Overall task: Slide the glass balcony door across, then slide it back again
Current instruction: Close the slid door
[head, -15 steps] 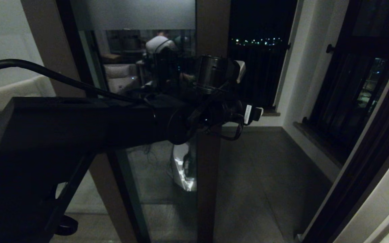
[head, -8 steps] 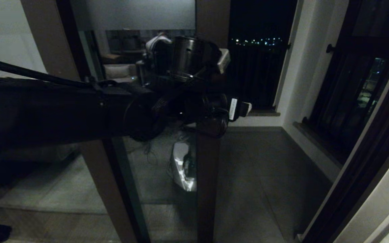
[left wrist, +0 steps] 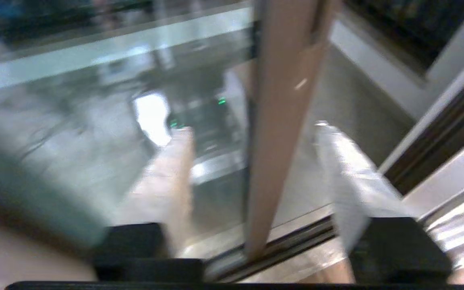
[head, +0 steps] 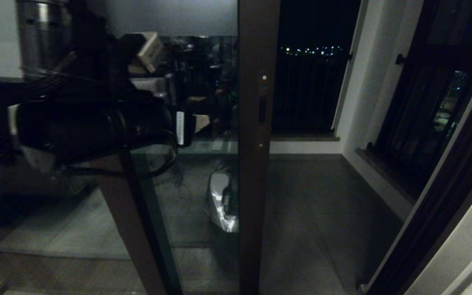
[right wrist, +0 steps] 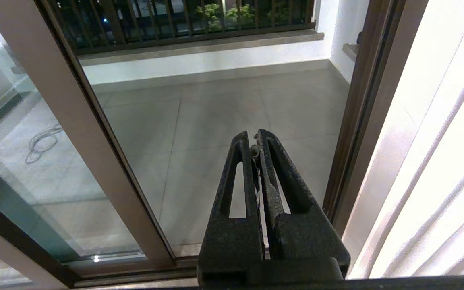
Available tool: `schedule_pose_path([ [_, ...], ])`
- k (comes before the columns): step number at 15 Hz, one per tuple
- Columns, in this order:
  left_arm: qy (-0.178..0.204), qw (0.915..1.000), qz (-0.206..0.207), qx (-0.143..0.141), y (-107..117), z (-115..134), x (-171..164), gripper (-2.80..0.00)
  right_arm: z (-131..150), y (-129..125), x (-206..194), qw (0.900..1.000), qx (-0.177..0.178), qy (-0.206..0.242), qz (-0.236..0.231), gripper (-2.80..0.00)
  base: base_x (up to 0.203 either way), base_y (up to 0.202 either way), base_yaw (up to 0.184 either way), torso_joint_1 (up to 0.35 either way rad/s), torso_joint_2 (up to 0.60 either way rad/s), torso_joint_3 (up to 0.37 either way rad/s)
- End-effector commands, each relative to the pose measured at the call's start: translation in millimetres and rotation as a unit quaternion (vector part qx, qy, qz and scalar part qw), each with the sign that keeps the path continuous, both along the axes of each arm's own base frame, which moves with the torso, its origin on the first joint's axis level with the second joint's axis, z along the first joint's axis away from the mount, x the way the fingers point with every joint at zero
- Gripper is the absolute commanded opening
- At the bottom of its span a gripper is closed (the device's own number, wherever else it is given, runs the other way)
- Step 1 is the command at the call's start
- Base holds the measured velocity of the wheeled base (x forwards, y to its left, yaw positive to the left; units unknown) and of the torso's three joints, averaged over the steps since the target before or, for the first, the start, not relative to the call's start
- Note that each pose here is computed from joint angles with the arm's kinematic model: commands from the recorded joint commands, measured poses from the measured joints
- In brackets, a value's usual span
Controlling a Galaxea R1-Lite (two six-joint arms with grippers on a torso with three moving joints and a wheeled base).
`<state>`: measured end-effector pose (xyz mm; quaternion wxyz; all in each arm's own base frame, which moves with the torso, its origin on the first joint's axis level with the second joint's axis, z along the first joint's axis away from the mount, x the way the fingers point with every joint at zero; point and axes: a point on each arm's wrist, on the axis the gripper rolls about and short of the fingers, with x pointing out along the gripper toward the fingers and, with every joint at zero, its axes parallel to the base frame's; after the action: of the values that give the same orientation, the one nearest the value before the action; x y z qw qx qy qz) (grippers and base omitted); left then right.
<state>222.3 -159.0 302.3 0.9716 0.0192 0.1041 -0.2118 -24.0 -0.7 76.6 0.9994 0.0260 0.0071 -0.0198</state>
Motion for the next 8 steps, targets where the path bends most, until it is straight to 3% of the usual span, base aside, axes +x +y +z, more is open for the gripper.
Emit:
schedule_pose_path([
  [1, -0.028, 0.9992, 0.021, -0.02, 47, 8, -52, -2.8, 0, 0, 0, 1.0, 0.0, 0.001, 0.0, -2.8, 0.0, 0.0, 0.0, 0.0, 0.0, 0.0],
  [4, -0.043, 0.9965, 0.068, -0.025, 81, -2, -91, -2.8, 0, 0, 0, 1.0, 0.001, 0.001, 0.0, -2.8, 0.0, 0.0, 0.0, 0.0, 0.0, 0.0],
  [8, -0.055, 0.9855, 0.159, -0.024, 123, -31, -132, -2.8, 0, 0, 0, 1.0, 0.0, 0.001, 0.0, -2.8, 0.0, 0.0, 0.0, 0.0, 0.0, 0.0],
])
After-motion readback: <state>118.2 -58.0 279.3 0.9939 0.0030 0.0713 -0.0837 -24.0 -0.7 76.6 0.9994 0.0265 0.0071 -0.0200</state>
